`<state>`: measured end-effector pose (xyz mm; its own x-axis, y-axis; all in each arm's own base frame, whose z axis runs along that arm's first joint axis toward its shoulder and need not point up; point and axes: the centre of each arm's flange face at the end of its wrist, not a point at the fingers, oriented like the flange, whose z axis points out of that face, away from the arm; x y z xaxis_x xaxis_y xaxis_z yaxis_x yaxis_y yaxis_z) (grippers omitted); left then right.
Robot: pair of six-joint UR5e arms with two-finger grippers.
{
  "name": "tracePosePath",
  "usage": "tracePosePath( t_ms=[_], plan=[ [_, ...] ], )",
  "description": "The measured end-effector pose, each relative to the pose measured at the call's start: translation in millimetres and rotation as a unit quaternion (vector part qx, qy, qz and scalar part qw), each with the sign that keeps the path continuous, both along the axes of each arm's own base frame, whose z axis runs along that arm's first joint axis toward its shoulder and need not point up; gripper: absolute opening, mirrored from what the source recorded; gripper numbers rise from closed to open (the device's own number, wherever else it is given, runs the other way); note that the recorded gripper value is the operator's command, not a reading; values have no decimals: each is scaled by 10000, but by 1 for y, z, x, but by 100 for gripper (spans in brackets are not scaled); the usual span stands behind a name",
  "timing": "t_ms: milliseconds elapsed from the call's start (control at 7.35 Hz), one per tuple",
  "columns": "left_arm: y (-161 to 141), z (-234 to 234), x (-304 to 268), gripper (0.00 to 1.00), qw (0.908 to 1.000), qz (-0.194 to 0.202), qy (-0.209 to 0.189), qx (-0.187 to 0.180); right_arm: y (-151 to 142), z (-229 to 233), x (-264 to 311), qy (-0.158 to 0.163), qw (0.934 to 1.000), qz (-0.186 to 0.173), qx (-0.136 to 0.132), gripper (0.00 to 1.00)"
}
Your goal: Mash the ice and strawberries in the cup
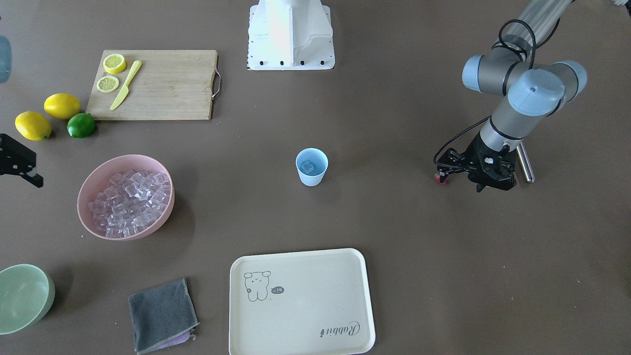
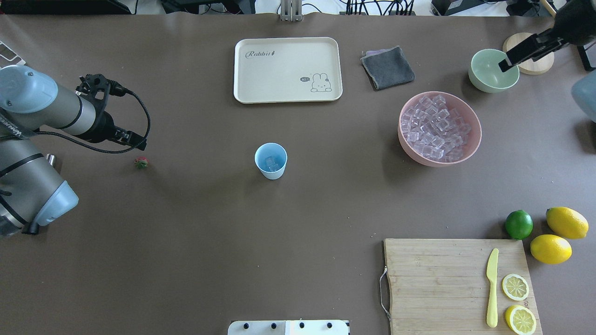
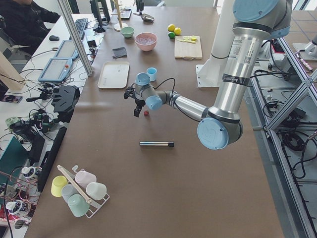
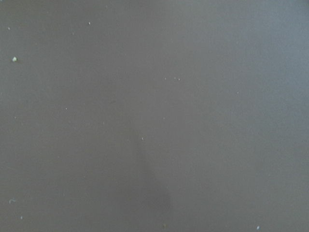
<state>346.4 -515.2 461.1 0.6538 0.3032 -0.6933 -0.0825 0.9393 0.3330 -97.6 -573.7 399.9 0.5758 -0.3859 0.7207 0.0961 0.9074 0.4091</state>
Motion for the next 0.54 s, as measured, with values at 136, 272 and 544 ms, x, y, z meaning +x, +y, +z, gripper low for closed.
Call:
tracePosePath(
  t_ms=[136,272,544],
  plan=[
    [7,3,6,98,10000,72,-18,-26,20,21,28,-93,9999,55,26,96],
    [16,3,20,98,9998,191,-13,-42,33,35,42,-110,9999,77,29,96],
    [30,3,41,98,9995,322,-35,-60,41,44,49,-101,9999,87,26,96]
  ],
)
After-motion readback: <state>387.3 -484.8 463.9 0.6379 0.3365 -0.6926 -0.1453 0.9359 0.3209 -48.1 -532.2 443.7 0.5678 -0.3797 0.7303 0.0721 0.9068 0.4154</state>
